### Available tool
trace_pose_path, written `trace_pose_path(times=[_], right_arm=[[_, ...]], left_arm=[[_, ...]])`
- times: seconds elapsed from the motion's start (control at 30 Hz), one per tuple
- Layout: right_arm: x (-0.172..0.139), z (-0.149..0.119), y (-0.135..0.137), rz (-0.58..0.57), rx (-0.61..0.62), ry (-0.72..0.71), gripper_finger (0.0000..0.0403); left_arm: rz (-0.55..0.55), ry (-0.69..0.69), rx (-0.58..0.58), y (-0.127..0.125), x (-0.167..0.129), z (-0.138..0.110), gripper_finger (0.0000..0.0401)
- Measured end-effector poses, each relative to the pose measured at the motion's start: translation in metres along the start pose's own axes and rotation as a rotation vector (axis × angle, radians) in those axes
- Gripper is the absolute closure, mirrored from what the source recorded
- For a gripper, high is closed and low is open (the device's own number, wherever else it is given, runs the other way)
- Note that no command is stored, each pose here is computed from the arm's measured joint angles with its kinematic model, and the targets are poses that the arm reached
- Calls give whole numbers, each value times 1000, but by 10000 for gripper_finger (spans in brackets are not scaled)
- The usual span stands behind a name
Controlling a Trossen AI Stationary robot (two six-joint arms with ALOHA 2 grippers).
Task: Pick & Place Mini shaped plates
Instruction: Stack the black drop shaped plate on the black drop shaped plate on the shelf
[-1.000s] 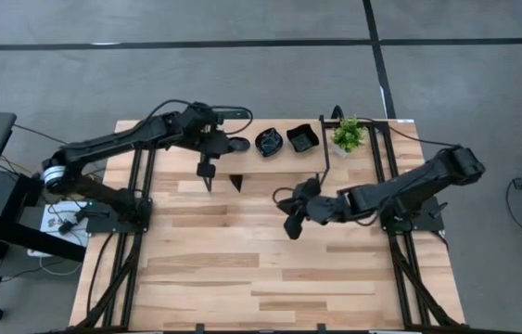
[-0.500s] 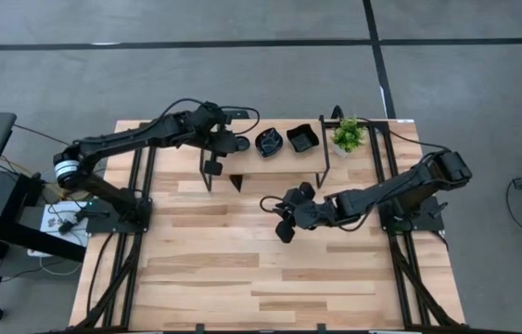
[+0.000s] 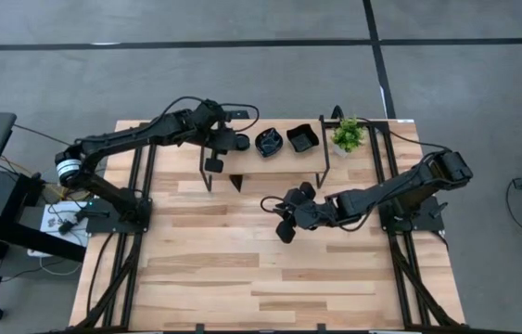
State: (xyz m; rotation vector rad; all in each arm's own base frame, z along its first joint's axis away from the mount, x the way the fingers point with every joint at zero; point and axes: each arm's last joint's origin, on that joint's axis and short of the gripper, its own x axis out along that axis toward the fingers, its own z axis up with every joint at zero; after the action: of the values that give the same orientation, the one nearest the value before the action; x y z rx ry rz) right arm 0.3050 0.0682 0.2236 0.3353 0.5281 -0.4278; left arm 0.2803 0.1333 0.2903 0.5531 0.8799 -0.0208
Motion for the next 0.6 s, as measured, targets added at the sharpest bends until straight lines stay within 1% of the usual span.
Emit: trace_pose_path(times=[0.3, 0.6], right_arm=[[0, 0, 0, 0, 0, 0, 337], [0, 0, 0, 0, 0, 0, 337]], left_arm=[[5, -4, 0, 1, 0, 0, 363], [41, 25, 1, 2, 0, 0, 359]])
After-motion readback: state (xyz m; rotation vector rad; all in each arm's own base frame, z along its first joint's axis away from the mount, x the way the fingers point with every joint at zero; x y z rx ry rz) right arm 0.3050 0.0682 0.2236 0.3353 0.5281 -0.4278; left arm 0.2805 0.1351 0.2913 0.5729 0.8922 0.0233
